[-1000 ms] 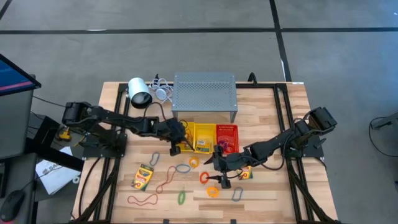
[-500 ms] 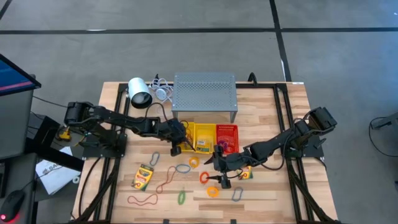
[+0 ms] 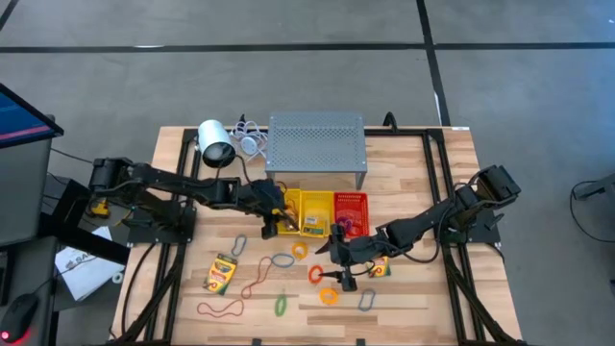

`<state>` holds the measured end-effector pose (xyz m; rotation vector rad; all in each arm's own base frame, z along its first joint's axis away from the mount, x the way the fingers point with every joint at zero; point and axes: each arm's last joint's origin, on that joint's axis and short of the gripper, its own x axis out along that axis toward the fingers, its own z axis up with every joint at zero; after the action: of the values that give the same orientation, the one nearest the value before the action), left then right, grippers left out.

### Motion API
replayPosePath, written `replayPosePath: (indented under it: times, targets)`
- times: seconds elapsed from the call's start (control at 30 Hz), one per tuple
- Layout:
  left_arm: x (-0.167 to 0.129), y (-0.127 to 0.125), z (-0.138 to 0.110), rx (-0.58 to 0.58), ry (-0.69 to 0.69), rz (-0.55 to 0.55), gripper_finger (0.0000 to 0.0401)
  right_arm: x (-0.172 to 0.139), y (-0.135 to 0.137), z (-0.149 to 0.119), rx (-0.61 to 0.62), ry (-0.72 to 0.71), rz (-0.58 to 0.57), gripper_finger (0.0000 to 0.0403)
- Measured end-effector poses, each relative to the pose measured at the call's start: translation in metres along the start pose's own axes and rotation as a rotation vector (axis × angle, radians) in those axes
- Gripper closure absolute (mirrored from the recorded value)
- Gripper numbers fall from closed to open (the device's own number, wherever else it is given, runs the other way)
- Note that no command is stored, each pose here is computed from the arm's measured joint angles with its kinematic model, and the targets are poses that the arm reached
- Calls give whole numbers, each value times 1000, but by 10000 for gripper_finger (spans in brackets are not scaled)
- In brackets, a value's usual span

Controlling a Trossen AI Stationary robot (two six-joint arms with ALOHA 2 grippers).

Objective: Pick & Place Office Desk Supplies
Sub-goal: Put the red rubber band into the left yellow basket, then put the blue rubber band into the left yellow basket

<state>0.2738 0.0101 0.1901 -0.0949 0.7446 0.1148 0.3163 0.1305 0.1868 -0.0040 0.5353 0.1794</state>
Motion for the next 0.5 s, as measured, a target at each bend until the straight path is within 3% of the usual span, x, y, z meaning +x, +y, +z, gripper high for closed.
replayPosePath:
  times: [0.5]
  targets:
    - [-11,2,-9,28,99,23,237,0,0,0,0,-2,1,112]
